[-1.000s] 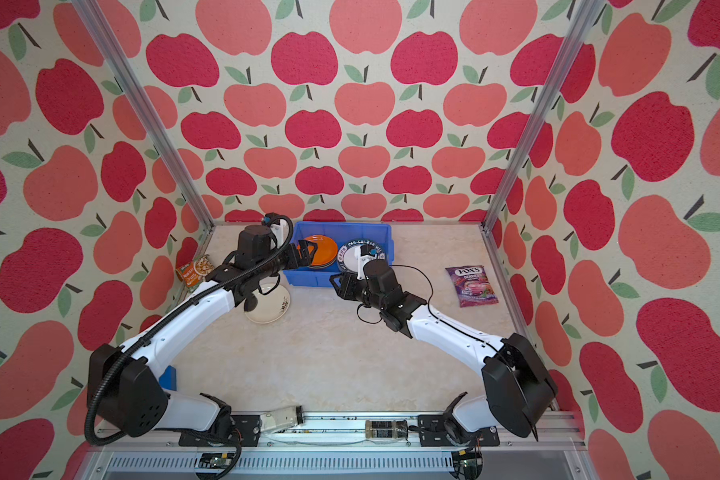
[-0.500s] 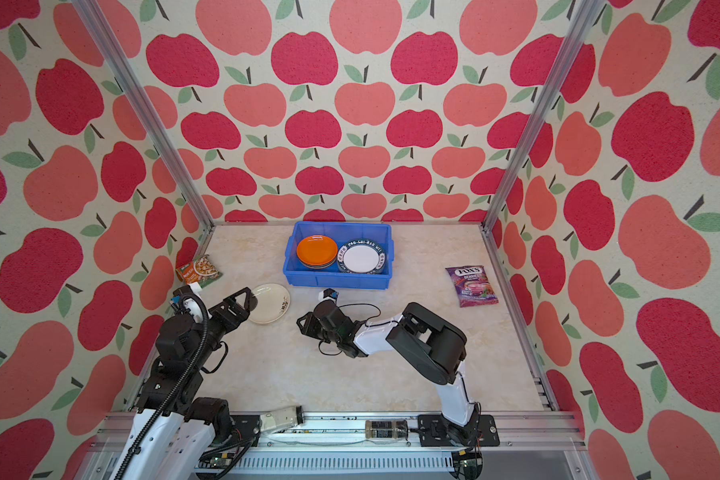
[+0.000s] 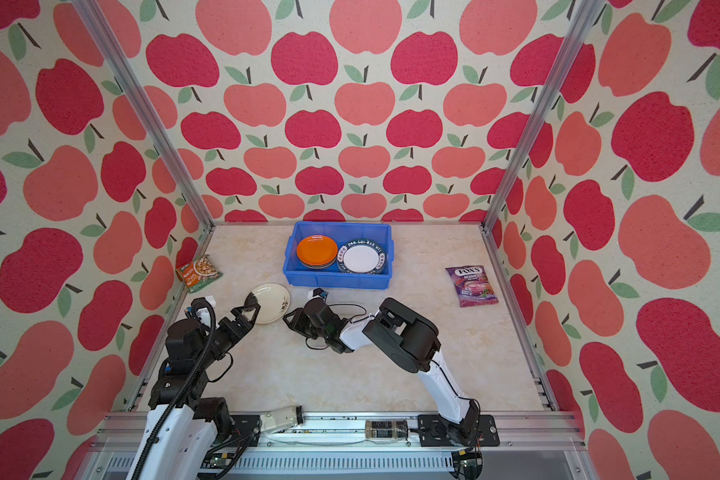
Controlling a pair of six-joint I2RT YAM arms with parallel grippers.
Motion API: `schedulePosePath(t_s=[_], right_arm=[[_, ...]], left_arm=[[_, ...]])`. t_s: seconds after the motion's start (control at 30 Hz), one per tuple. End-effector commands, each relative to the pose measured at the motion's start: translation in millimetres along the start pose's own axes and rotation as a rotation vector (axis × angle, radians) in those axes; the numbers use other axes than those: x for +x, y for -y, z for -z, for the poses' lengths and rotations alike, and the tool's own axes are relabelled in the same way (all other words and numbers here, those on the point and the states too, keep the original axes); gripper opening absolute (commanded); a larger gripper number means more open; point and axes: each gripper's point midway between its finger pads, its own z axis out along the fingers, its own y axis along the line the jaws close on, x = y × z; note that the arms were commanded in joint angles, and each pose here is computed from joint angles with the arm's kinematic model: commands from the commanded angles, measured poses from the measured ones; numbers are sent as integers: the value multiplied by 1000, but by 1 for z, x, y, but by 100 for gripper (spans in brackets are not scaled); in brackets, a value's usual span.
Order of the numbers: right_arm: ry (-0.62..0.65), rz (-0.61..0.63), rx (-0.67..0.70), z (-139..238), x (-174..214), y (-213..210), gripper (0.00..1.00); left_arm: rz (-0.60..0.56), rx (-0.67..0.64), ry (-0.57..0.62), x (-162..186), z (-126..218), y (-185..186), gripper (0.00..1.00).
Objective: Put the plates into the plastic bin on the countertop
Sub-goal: 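Lower the right gripper onto the cream plate's rim and close it, then lift the cream plate upright and carry it toward the left gripper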
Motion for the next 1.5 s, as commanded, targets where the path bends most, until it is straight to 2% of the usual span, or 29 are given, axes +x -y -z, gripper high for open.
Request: schedulePosePath(t_s=[0.0, 0.33, 0.67, 0.87, 1.17, 1.33, 1.47], right_arm=[[-20, -51, 15, -12, 3, 8, 41], [9, -164, 118, -31, -1, 36, 31], [-3, -266, 193, -47, 2, 67, 28], [-18, -260, 221, -52, 5, 74, 25], [-38, -263, 230, -53, 10, 81, 12], [-43, -209, 223, -47, 8, 71, 0], [-63, -144, 211, -38, 7, 59, 0]], left_arm=[[-31, 19, 24, -9, 2, 9, 99], [-48, -18, 33, -16, -3, 1, 99], [-50, -48, 46, -21, -5, -8, 99], [-46, -59, 58, -23, -4, -13, 99], [-29, -57, 54, -23, -6, -18, 99], [-27, -51, 55, -24, -7, -16, 99], [-24, -49, 54, -26, -8, -15, 99]])
